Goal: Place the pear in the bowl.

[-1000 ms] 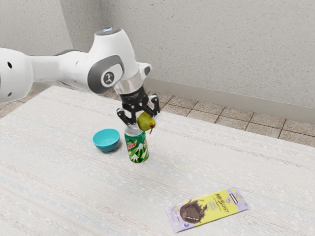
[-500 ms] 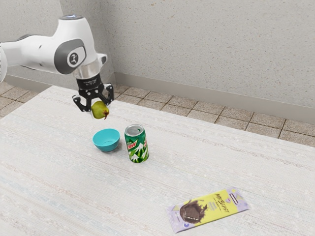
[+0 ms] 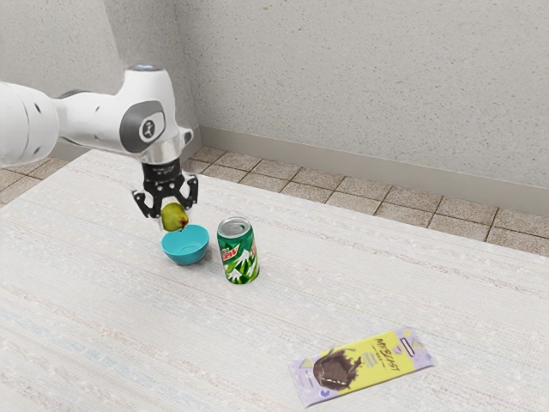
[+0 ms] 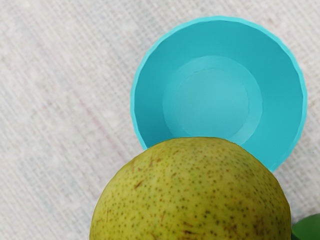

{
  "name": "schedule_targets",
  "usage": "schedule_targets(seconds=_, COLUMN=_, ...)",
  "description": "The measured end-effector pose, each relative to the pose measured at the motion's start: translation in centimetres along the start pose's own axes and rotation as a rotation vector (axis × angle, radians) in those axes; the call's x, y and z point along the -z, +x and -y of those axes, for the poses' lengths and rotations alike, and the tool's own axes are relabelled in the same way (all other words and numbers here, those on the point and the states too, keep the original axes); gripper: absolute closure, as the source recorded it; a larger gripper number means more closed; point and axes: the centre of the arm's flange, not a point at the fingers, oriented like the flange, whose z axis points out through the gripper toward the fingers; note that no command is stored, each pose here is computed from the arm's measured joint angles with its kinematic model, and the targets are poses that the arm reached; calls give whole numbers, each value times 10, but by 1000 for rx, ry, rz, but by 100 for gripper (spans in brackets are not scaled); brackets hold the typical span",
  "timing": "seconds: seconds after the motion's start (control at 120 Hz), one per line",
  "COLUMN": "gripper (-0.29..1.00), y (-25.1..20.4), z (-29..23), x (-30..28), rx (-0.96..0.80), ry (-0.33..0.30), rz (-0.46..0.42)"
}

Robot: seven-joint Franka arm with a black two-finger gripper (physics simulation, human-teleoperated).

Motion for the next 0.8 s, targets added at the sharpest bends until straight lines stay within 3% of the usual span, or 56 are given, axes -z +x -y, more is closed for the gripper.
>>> schedule_targets(seconds=0.467, gripper=66, y=39, z=-24, x=-59, rx=-17, ry=21, rz=2)
schedule_targets(seconds=0.633, gripper=28, y=39, z=-26, x=-59, rx=-27, ry=5, rz=5)
schedule_targets(seconds=0.8, gripper=13, y=39, z=-27, x=-59, rx=-39, ry=-7, rz=8)
